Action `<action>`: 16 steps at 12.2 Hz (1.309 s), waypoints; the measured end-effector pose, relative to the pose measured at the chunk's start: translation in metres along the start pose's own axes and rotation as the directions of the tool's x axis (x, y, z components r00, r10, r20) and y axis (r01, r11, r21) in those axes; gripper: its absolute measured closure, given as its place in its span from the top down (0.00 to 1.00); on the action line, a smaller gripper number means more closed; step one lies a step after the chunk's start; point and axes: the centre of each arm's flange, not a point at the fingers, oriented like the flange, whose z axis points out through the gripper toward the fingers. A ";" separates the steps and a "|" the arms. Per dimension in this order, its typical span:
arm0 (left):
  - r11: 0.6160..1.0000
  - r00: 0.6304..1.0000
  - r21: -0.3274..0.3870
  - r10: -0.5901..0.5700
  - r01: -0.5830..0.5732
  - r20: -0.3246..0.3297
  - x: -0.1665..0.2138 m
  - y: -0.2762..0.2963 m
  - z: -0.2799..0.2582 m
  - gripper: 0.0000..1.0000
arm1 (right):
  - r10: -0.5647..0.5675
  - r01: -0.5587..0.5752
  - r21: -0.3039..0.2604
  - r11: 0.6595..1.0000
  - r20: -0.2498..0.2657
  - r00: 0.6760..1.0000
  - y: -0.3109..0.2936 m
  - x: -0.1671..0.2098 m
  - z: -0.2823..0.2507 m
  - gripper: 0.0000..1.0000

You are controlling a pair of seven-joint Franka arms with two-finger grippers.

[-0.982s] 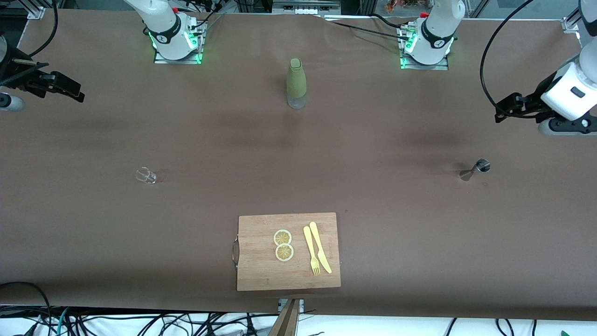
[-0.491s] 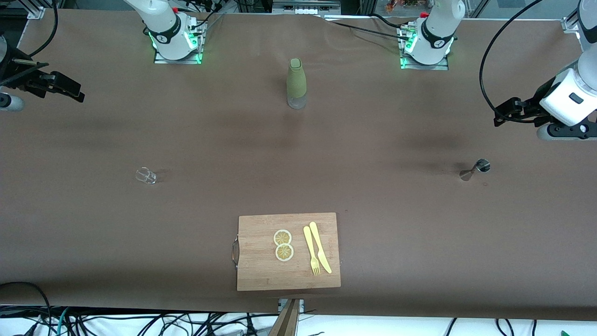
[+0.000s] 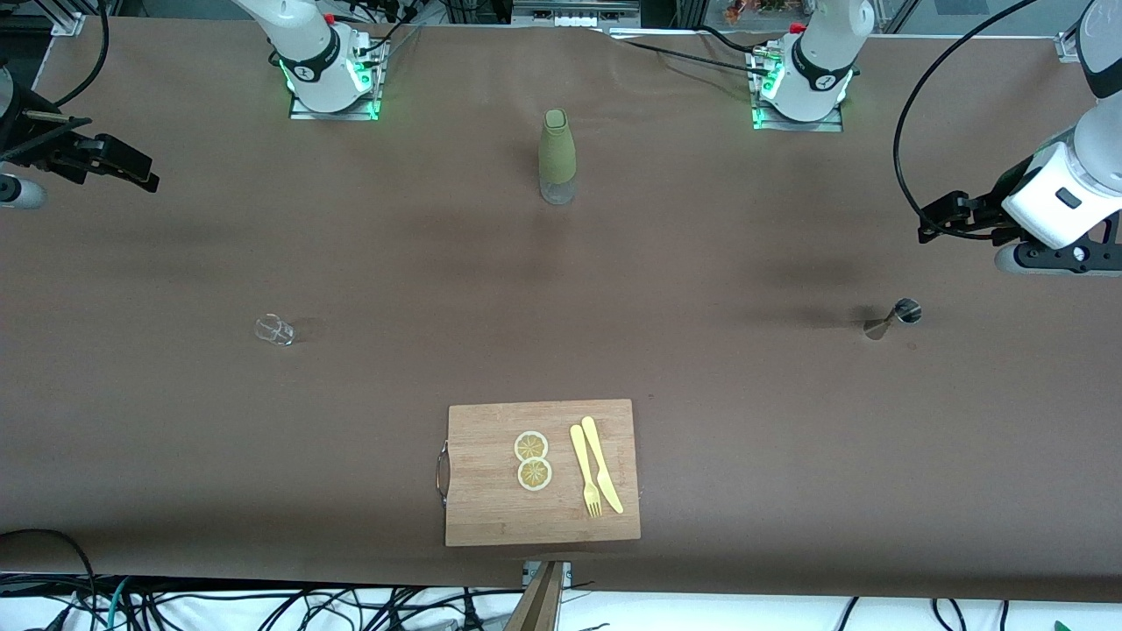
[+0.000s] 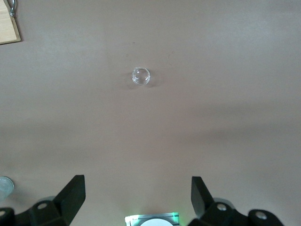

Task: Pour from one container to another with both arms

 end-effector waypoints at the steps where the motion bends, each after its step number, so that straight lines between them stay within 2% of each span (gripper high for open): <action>1: 1.000 1.000 0.000 0.004 -0.004 -0.011 0.000 0.000 -0.006 1.00 | -0.021 0.021 -0.001 1.000 0.010 1.000 -0.001 0.000 0.002 1.00; 6: 0.994 0.994 0.000 0.106 -0.106 -0.021 -0.002 -0.014 -0.020 1.00 | -0.166 0.167 0.000 0.986 0.045 0.985 -0.009 0.002 0.011 1.00; 8: 0.990 0.989 -0.002 0.144 -0.144 -0.020 -0.002 -0.033 -0.019 1.00 | -0.296 0.296 0.007 0.955 0.053 0.954 -0.008 0.004 0.015 1.00; 11: 0.983 0.983 -0.007 0.182 -0.182 -0.020 -0.005 -0.070 -0.018 1.00 | -0.451 0.450 0.024 0.893 0.064 0.890 0.004 0.009 0.022 1.00; 14: 0.973 0.975 -0.061 0.220 -0.222 -0.038 -0.010 -0.108 -0.015 1.00 | -0.620 0.618 0.055 0.784 0.071 0.781 0.030 0.018 0.035 1.00; 16: 0.960 0.963 -0.087 0.264 -0.268 -0.047 -0.013 -0.136 -0.008 1.00 | -0.701 0.694 0.106 0.712 0.053 0.712 0.058 0.028 0.050 1.00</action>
